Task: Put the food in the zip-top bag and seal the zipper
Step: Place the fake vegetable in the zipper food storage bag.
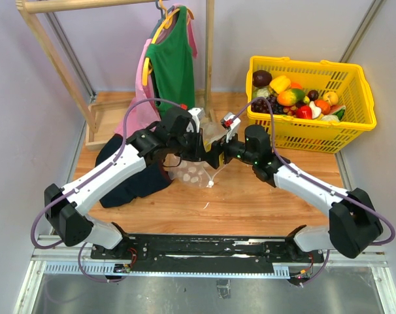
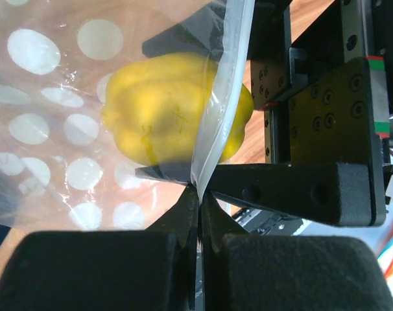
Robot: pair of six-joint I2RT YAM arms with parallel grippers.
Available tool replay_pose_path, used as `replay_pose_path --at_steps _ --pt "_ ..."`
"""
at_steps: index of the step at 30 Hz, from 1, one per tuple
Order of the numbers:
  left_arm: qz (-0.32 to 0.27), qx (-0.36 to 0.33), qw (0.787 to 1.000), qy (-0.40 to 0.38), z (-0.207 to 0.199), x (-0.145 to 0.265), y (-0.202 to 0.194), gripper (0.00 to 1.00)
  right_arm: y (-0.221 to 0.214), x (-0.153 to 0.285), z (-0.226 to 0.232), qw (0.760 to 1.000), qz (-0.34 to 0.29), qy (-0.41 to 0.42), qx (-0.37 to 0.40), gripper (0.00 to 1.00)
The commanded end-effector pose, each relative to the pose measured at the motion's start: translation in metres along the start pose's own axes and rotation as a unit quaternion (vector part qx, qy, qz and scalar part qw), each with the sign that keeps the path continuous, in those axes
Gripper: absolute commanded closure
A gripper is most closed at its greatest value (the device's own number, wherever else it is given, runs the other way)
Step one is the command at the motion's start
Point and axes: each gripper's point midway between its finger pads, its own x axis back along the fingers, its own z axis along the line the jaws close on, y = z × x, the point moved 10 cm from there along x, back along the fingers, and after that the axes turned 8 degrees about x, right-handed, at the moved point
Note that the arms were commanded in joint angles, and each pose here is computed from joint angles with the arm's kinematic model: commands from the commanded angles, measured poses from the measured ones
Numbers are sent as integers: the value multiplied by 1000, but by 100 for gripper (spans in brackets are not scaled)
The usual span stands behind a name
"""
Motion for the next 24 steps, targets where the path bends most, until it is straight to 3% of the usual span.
replay_pose_path --at_steps 1,6,24 --pt "-51 21 997 -45 -13 4 11 100 6 11 18 998 -1 46 47 13" --pt "-59 41 995 -67 -12 1 6 100 12 24 21 998 -3 37 56 0" --pt "-87 40 995 -23 -6 1 11 100 66 92 34 998 15 -65 10 3"
